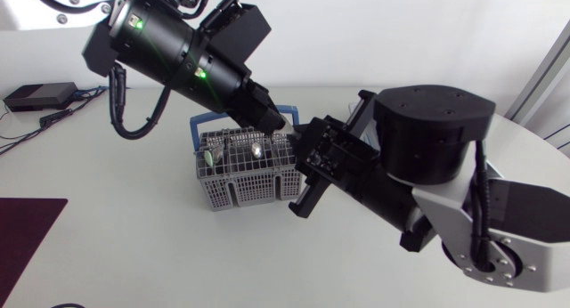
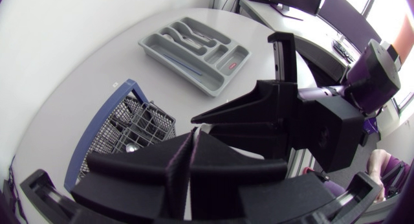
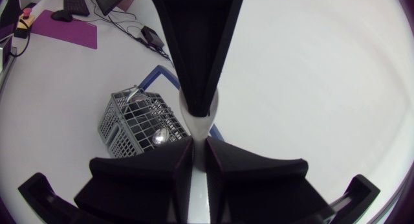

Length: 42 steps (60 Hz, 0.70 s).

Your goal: Unload the cutlery basket into the drawer organizer.

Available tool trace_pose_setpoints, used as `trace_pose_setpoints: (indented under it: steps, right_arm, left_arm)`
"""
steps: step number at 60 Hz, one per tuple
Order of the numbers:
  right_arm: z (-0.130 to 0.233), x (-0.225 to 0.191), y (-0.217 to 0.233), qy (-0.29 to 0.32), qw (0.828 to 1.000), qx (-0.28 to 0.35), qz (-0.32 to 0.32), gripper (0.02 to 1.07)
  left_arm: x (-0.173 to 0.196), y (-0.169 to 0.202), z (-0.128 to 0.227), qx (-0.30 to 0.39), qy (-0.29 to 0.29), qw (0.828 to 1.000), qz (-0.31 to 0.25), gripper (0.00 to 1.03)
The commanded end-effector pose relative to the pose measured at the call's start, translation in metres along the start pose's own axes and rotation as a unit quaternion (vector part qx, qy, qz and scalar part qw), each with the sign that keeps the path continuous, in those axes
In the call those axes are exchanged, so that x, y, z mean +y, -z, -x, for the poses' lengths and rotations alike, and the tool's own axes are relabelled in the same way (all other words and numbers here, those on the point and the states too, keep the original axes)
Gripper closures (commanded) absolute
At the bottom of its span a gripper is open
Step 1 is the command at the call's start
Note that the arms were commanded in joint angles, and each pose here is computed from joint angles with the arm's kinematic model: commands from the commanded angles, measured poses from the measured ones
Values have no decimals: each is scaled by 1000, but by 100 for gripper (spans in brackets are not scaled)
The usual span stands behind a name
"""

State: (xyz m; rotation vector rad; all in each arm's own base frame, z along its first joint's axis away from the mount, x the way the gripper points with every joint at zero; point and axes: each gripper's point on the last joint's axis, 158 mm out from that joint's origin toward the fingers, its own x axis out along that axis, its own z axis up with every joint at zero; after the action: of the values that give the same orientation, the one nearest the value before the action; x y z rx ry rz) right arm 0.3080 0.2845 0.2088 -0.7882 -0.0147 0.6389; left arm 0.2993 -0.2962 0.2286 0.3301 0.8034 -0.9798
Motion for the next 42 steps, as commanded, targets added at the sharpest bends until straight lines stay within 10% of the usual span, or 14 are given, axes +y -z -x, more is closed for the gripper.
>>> trace_pose_setpoints:
  steps: [1,13,42]
  right_arm:
    - [5,-2,-2,-2,1000,-2,8,101]
    - [26,2,9,-20,1000,4,7,101]
    - [52,-41,158,-97,991,89,-10,101]
  left_arm:
    - [-4,-21,9,-25,7,1000,11,64]
    - [-2,-58,37,-79,-2,997,15,17]
    - [58,-25,21,-42,-43,998,23,15]
